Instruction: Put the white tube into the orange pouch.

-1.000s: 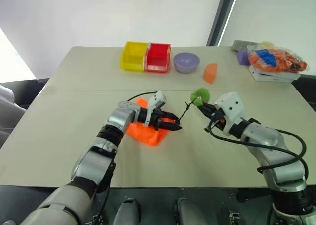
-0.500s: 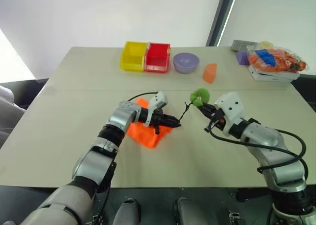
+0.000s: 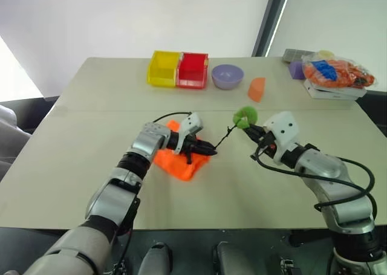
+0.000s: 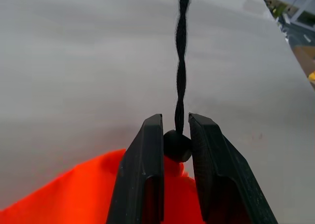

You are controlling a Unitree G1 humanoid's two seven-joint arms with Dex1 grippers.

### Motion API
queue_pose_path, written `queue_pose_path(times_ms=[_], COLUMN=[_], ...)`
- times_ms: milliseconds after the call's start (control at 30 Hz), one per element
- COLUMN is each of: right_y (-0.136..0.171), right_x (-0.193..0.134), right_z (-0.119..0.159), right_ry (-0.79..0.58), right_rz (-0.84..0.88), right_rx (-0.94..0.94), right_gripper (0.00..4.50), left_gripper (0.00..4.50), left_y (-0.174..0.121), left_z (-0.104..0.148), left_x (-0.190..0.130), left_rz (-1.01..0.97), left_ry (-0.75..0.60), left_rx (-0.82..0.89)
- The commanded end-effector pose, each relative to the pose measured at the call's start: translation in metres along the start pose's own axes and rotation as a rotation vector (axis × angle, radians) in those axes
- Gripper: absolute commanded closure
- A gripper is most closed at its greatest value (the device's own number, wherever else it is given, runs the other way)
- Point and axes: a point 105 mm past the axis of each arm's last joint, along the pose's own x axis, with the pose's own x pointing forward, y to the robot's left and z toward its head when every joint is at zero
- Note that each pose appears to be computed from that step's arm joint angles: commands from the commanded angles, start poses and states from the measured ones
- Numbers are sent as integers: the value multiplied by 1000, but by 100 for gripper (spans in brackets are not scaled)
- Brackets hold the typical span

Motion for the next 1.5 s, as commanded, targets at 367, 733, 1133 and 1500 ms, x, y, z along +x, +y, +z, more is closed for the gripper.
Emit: queue_pose_path(times_ms=[367,733,1133,1500], right_y=[-53,-60,-44,-9], right_x=[-5,-5,1,8], right_z=[-17,-33,-39,-50], right_ry=[104,179,208,234], right_rz=[-261,-305,-253,-98], right_rx=[-86,-115,-159,-146], right_gripper=[450,450,450,416], left_gripper=[400,400,400,229], left_y=[-9,-11,-19,-25], left_z=[-34,-44,-47,-33], left_x=[-26,-39,-48,-57], left_rz=[-23,-16,-38,-47], left_ry=[169,234,239,150], left_rx=[87,100,87,14])
